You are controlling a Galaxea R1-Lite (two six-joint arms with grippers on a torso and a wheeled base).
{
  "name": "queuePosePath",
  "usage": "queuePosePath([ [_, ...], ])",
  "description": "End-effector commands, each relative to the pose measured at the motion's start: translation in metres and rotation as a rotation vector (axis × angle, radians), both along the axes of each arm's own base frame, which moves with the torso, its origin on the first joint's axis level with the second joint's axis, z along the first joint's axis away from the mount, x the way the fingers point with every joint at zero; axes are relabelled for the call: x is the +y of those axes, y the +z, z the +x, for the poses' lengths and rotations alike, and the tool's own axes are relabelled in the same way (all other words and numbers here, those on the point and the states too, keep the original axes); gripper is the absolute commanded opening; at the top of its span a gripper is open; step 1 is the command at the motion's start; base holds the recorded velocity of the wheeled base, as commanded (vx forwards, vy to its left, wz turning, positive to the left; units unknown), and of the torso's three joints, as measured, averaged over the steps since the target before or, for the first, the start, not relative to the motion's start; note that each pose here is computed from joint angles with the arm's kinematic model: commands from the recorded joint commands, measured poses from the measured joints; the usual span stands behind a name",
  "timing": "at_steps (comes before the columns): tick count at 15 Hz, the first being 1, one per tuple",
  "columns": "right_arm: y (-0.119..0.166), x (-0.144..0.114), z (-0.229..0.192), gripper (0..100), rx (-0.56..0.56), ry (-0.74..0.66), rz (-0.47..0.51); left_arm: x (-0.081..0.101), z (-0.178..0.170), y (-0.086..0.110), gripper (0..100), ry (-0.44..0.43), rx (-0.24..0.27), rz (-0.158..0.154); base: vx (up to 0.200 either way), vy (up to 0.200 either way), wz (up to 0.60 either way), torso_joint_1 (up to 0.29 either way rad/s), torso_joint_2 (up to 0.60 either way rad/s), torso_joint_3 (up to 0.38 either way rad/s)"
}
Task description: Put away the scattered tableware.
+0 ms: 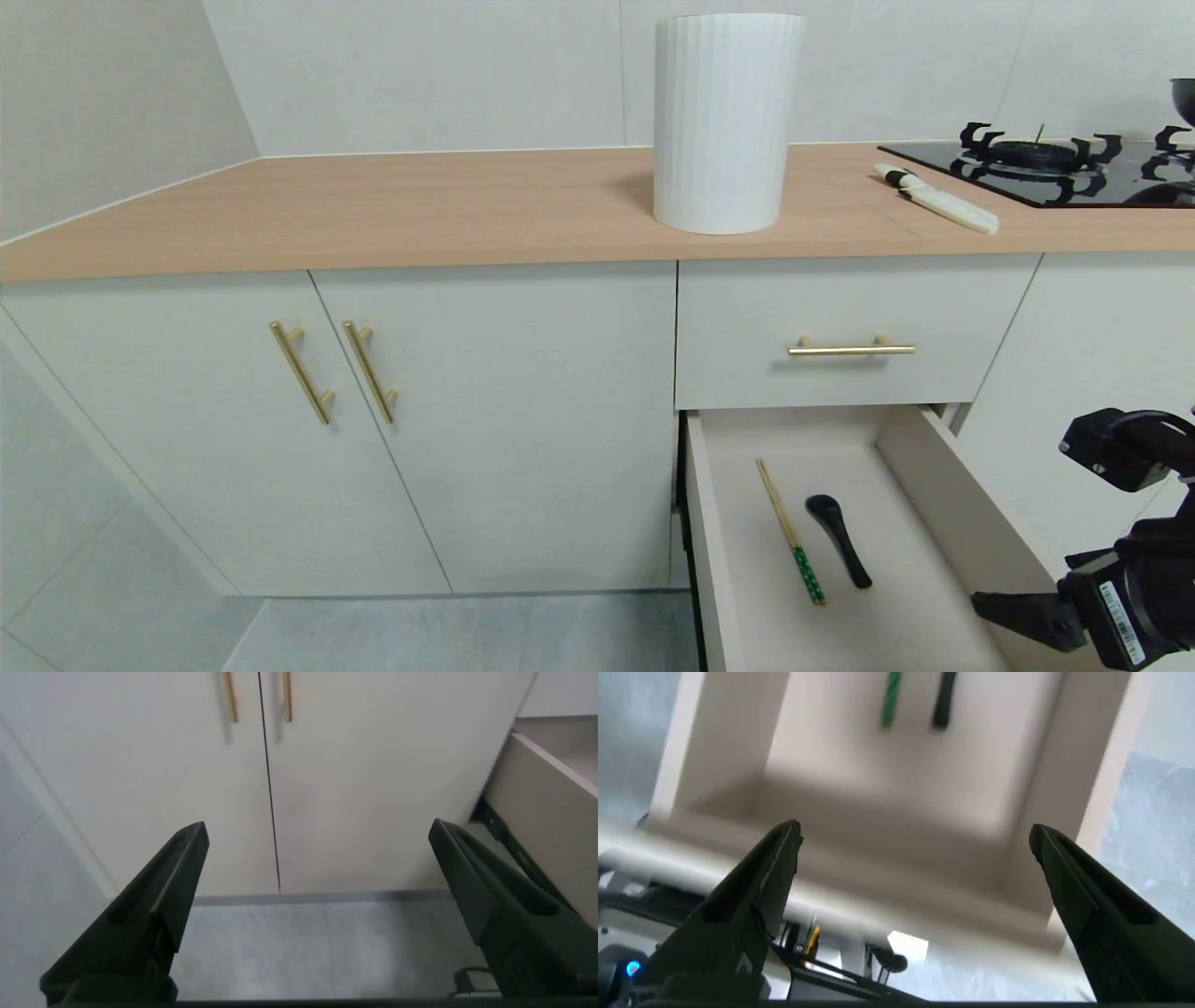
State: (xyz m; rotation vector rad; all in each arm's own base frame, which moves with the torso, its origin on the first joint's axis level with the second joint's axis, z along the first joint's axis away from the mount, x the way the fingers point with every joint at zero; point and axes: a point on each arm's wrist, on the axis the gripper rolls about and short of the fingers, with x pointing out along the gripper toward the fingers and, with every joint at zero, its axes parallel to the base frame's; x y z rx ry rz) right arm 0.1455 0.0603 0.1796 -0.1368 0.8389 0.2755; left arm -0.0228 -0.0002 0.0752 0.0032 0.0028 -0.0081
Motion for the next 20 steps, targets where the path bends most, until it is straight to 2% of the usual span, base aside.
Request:
queuePosePath([
  [1, -0.002, 0.003, -0.001, 100, 0.007, 0.017, -0.004, 0.000, 0.000, 0.000, 100, -0.001, 0.002, 0.000, -0.200, 0.000, 0.00, 0.002, 0.00, 0.007],
  [4, -0.010, 0.009, -0.006, 100, 0.038, 0.068, -0.022, 0.000, 0.000, 0.000, 100, 0.000, 0.000, 0.000, -0.200, 0.000, 0.00, 0.002, 0.00, 0.001],
  [11, -0.043, 0.030, -0.016, 100, 0.177, 0.239, -0.114, 0.000, 0.000, 0.000, 100, 0.000, 0.002, 0.000, 0.000, 0.000, 0.00, 0.000, 0.00, 0.000],
  [20, -0.068, 0.044, 0.000, 100, 0.301, 0.231, -0.179, 0.000, 0.000, 0.000, 100, 0.000, 0.002, 0.000, 0.000, 0.000, 0.00, 0.000, 0.00, 0.000],
])
